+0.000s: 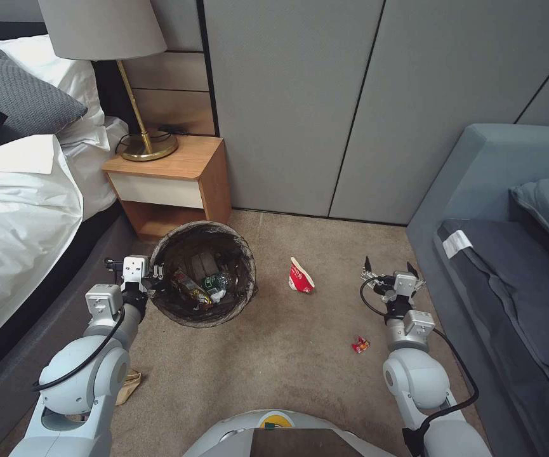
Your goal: Pick up the trash bin, then pick up the garbage from the floor and place it into the trash bin.
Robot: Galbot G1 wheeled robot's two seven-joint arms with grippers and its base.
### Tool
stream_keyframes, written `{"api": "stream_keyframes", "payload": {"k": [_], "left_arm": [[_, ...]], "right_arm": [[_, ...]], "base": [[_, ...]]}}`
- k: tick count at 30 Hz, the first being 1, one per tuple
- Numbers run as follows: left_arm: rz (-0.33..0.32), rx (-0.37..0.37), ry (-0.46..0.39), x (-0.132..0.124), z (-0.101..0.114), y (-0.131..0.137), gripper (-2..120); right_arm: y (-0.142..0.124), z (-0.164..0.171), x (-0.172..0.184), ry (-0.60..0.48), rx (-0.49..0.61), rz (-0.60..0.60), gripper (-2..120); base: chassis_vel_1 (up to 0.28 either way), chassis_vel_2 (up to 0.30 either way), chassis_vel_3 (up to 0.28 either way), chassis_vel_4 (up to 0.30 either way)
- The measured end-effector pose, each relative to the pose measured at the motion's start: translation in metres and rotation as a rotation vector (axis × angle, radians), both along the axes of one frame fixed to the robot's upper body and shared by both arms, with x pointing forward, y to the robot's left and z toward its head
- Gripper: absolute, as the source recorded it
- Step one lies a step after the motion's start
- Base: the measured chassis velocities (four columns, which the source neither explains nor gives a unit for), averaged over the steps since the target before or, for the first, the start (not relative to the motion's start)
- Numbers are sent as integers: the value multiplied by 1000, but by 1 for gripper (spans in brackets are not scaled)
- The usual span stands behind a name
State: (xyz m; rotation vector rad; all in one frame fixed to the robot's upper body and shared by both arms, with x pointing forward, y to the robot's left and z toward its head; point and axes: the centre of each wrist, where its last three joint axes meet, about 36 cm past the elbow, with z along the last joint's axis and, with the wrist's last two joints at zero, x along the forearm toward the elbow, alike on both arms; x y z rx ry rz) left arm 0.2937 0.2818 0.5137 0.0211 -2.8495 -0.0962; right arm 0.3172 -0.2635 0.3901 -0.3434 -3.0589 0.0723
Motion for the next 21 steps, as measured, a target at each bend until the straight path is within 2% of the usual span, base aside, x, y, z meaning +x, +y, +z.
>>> {"api": "stream_keyframes", "payload": {"k": [4,9,13,21], "left_arm": [[-2,3,-6,1,2,0,0],[-3,9,-7,0,3,1,0],[-5,11,-6,-1,4,1,0],[2,18,-5,-4,5,4,0]], "right_arm": [[-1,9,4,59,-4,-6,100],[-1,31,23,210,68,1,100],[-5,27,44,322,121,23,100],[-3,19,82,498,120,35,100]], "base": [[0,0,0,0],[0,0,0,0],[0,0,0,0],[0,0,0,0]]}}
